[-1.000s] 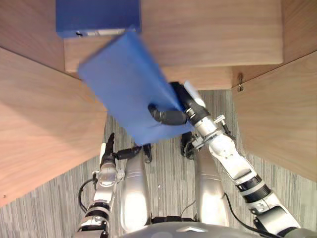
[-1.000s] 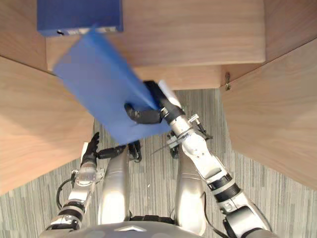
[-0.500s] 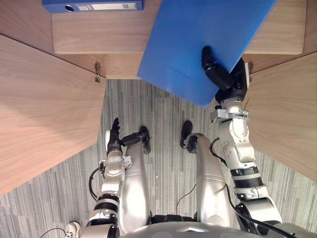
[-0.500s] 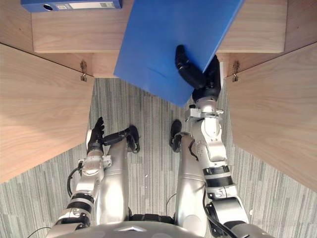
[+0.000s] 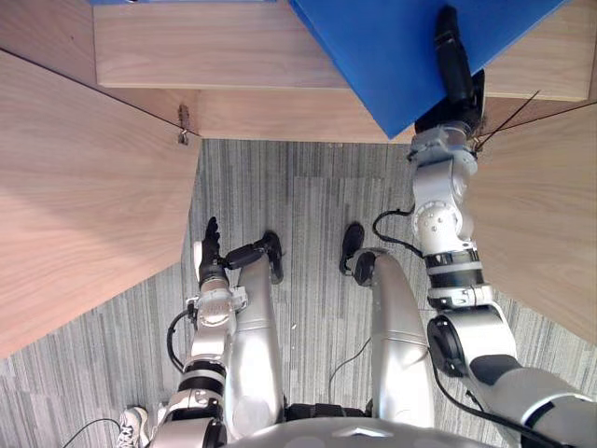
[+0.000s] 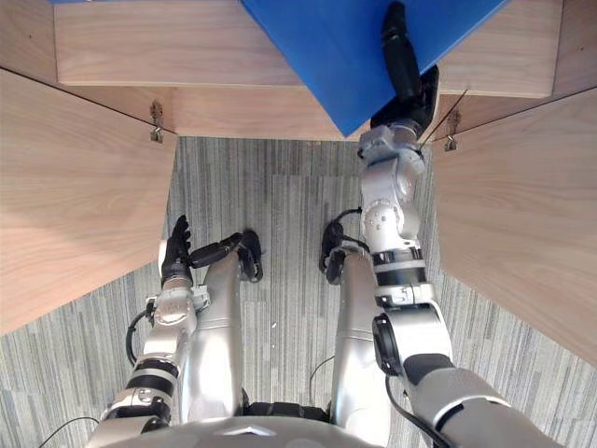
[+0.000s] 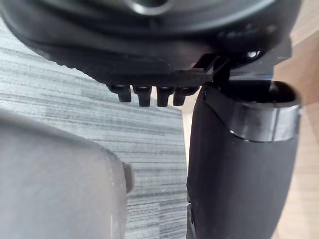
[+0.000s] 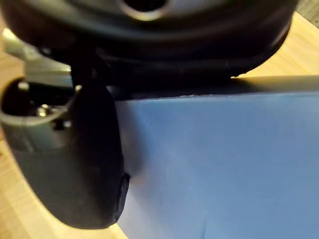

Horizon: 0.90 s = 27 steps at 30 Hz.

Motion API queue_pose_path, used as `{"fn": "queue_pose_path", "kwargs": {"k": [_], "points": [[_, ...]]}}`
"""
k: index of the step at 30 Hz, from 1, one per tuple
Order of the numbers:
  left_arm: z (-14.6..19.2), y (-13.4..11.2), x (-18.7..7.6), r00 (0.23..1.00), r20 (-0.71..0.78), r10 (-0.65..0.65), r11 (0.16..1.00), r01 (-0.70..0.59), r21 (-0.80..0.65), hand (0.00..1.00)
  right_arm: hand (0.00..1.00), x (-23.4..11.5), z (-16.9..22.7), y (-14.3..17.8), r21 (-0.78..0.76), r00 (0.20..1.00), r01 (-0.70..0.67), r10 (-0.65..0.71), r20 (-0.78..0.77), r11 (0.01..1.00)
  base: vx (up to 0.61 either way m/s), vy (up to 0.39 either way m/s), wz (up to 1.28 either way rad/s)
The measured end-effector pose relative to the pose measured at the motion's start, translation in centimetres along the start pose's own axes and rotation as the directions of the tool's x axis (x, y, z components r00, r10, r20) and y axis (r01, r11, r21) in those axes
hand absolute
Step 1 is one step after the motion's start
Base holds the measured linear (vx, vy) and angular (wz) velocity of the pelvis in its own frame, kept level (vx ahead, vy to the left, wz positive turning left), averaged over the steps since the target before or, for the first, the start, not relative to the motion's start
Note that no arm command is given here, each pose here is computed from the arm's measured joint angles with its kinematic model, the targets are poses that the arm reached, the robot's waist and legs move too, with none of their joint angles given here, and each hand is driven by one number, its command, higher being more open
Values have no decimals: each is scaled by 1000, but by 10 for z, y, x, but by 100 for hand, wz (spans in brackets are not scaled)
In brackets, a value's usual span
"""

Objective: Walk over to the cabinet, pick up the folder, carry it to the office cabinet, place the folder inside the office cabinet, then close the office cabinet door

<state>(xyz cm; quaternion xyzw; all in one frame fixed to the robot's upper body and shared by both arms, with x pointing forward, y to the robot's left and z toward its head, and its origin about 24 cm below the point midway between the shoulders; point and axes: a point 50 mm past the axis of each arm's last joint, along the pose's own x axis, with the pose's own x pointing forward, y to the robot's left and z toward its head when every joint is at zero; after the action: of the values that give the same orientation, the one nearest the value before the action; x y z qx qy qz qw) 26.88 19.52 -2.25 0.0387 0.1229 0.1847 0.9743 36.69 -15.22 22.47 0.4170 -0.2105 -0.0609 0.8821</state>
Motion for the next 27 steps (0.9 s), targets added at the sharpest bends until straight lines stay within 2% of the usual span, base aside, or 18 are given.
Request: {"fn": "queue_pose_path", "kwargs": {"k": [3,9,10,15,27], "points": [[-1,-1,-1,1000,-7,9,1000,-9,-5,100,0,8,5,8,93,999,39,-40,5,995,26,74,7],[-2,-5,-2,999,-26,35,999,-36,-39,100,0,15,14,4,292,976,201,-217,23,935,25,57,16],[-2,-6,-3,999,-28,35,998,-36,-41,100,100,16,15,4,308,972,215,-234,27,927,40,54,15],[-6,-14,-6,997,-61,49,995,-54,-80,100,100,19,28,2,428,934,304,-355,44,851,43,49,6],[-8,-25,-10,997,-79,27,993,-35,-109,100,100,20,36,6,454,926,308,-373,58,836,26,37,3]]}}
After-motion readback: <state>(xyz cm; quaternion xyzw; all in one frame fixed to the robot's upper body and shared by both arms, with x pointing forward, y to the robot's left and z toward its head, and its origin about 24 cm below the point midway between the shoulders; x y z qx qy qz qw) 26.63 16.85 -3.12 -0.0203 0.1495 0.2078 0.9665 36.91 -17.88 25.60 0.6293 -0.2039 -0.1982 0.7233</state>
